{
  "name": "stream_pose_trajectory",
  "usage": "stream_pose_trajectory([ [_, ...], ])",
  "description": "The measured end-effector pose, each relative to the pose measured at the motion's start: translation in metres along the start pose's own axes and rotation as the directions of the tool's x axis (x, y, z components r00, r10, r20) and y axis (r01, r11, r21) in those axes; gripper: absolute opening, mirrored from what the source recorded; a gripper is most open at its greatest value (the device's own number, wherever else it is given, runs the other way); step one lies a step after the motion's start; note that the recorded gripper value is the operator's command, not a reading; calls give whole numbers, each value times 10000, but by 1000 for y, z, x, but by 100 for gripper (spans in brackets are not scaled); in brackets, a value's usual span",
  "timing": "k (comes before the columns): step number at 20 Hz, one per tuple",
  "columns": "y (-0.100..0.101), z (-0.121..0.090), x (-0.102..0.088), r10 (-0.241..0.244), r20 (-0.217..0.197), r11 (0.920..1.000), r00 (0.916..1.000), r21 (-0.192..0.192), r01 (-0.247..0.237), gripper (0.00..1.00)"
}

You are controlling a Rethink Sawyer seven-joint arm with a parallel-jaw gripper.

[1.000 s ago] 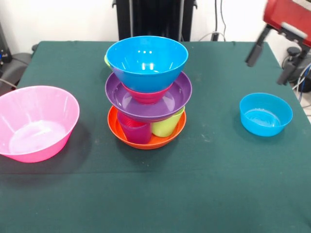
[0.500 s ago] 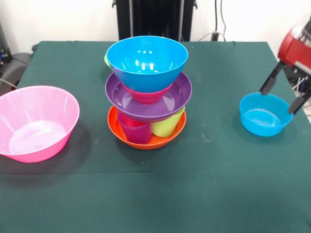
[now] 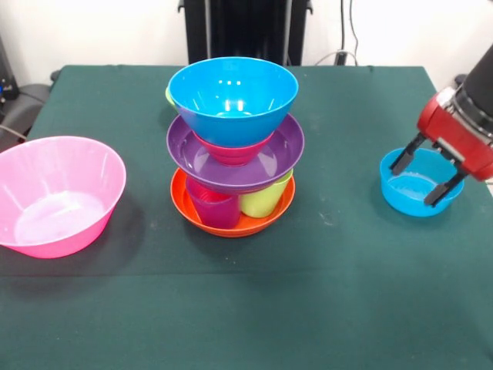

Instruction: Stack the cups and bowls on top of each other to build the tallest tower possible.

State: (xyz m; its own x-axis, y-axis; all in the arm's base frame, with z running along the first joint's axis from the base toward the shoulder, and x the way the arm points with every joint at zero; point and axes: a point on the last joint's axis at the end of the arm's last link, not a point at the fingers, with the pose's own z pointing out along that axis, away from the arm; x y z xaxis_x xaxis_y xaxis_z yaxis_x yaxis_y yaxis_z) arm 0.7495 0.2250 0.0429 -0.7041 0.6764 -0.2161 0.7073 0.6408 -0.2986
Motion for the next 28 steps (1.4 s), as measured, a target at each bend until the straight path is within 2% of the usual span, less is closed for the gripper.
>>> stream_pose_trajectory([
  [1, 1, 9, 4, 37, -42, 10000, 10000, 56, -36, 100],
  [8, 9, 32, 19, 51, -295, 10000, 9996, 87, -48, 100],
  [16, 32, 37, 47, 74, -661, 9998, 9978, -201, -87, 100],
  [19, 40, 35, 62, 292, -809, 9992, 9963, -261, -314, 100],
  [20, 43, 33, 69, 512, -869, 9982, 9949, -273, -538, 100],
  [23, 47, 29, 76, 850, -916, 9957, 9922, -286, -879, 100],
  [28, 51, 20, 86, 1635, -807, 9858, 9832, -256, -1660, 100],
])
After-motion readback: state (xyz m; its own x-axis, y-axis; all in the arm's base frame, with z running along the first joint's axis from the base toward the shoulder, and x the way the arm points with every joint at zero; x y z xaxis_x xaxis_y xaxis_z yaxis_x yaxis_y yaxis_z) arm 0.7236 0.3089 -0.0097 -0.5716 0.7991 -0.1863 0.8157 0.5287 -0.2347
